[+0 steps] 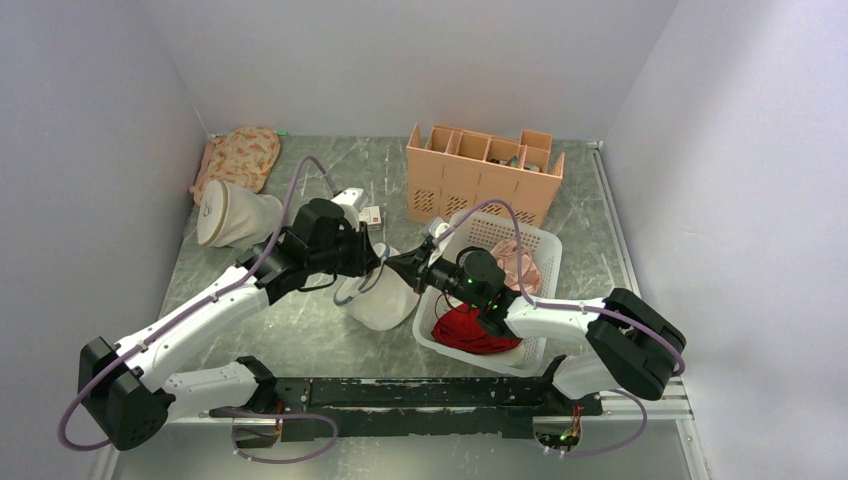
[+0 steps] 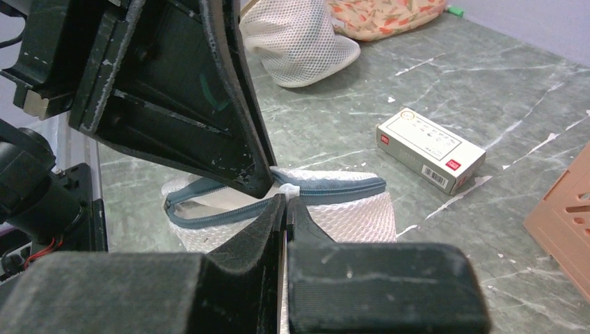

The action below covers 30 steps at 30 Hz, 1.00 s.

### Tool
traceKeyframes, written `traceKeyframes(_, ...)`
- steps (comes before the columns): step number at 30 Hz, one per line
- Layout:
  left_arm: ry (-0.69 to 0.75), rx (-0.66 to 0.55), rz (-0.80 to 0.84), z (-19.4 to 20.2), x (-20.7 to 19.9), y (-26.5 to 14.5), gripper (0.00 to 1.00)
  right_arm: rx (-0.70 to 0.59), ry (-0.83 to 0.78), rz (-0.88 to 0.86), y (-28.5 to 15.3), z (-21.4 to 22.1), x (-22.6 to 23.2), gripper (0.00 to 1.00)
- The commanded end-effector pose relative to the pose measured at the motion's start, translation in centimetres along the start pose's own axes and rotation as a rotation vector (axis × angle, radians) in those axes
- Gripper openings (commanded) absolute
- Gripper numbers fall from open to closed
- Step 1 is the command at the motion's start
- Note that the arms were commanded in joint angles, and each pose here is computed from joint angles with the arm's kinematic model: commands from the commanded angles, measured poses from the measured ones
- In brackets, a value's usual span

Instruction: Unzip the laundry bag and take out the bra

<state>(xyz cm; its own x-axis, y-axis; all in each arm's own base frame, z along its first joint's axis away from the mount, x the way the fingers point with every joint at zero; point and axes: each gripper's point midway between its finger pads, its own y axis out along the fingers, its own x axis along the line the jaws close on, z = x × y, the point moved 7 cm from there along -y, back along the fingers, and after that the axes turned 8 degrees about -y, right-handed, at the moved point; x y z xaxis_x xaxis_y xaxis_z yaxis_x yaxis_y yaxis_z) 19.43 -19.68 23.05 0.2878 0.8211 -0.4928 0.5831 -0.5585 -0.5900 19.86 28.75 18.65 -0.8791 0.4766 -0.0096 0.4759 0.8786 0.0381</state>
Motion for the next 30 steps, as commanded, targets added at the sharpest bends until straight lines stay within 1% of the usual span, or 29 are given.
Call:
traceKeyframes(1,0.059,0.030,-0.023,-0.6,-0.1,0.2,0.24,-0.032,0.000,-0.020,0.5,-1.3,0.4,0.00)
traceKeyframes(5,0.112,0.031,-0.003,-1.3,-0.6,-0.1,0.08,-0.024,0.006,-0.006,0.7,-1.4,0.2,0.00)
traceKeyframes(6,0.133,0.013,0.015,-1.9,-1.0,-0.6,0.07,-0.021,0.009,0.003,0.6,-1.3,0.2,0.00)
traceKeyframes(11,0.258,-0.073,0.105,-3.8,-2.4,-3.3,0.07,-0.014,0.029,0.060,0.5,-0.9,-0.3,0.00)
traceKeyframes(15,0.332,-0.108,0.172,-4.9,-3.6,-5.6,0.07,-0.031,0.056,0.116,0.5,-0.5,-0.8,0.00)
traceKeyframes(17,0.380,-0.128,0.192,-5.5,-4.1,-6.8,0.07,-0.034,0.068,0.104,0.8,-0.3,-0.7,0.00)
traceKeyframes(19,0.440,-0.129,0.170,-6.0,-4.0,-7.4,0.07,-0.029,0.078,0.072,1.3,-0.5,-0.4,0.00)
traceKeyframes(23,0.568,-0.064,0.168,-5.9,-3.6,-7.6,0.07,-0.023,0.091,0.055,1.7,-0.3,-0.2,0.00)
traceKeyframes(26,0.630,-0.069,0.143,-5.3,-2.6,-7.1,0.07,-0.007,0.087,0.061,1.9,-0.1,-0.3,0.00)
traceKeyframes(28,0.642,-0.050,0.132,-4.3,-1.7,-6.3,0.07,0.000,0.086,0.059,1.9,-0.1,-0.3,0.00)
traceKeyframes(30,0.621,-0.036,0.125,-3.4,-1.1,-5.5,0.07,-0.003,0.084,0.061,1.8,0.0,-0.3,0.00)
